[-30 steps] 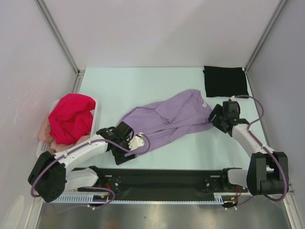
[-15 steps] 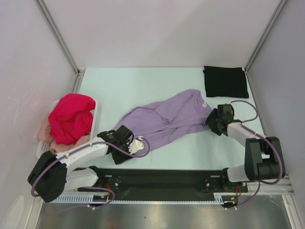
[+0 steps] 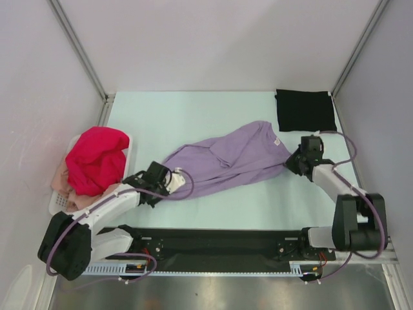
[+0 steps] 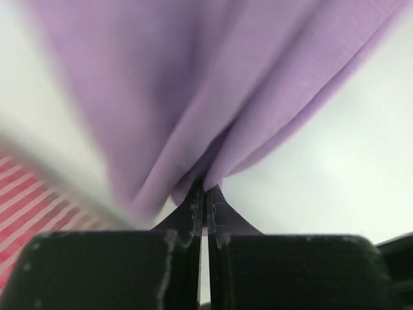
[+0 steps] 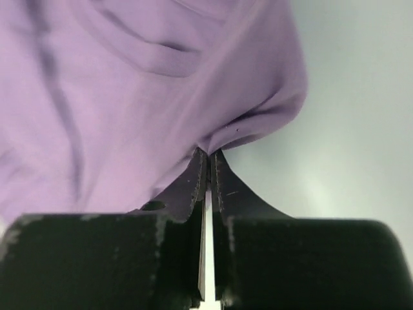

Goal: Fold and stack the t-shirts
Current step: Flatten the tshirt out

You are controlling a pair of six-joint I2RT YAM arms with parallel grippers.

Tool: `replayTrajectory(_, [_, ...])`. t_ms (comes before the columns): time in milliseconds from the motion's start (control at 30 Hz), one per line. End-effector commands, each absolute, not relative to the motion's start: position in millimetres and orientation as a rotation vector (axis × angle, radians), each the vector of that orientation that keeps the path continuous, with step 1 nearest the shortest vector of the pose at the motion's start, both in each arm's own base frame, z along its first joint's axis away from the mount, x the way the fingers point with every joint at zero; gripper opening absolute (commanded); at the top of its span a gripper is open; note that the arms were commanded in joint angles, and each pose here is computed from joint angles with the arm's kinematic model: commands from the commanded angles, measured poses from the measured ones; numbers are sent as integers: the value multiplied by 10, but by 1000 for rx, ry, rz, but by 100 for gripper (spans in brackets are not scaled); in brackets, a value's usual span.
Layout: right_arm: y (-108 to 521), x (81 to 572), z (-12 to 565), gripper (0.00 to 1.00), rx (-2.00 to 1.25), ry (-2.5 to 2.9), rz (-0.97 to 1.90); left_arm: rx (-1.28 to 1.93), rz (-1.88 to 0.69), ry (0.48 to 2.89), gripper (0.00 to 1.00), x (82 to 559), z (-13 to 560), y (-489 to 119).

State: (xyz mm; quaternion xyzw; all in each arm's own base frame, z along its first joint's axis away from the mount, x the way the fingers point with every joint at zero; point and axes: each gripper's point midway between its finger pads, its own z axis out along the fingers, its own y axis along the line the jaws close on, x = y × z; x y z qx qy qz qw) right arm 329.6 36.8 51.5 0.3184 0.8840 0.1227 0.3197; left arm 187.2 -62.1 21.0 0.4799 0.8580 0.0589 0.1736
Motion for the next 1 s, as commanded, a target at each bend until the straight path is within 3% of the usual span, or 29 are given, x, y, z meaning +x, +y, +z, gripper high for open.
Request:
replayTrajectory(0, [210, 3379, 1357, 0, 759, 2175, 359, 1048, 432, 2296, 0, 2533, 984, -294])
replayTrajectory(200, [112, 3113, 2834, 0, 638, 1901, 500, 785, 498, 2156, 0, 2759, 2399, 19])
replayTrajectory(367, [136, 2722, 4124, 0, 486, 1669, 521, 681, 514, 2005, 0, 2537, 3436, 117])
replayTrajectory(500, [266, 2456, 4752, 0, 393, 1540, 564, 537, 634, 1800, 0, 2325, 4416, 347])
replayTrajectory(667, [257, 2435, 5241, 0, 343, 1424, 555, 500, 739, 1705, 0, 2440, 4855, 440])
replayTrajectory(967, [224, 3553, 5337, 0, 363, 1402, 744, 549, 747, 1672, 0, 3570, 4970, 272])
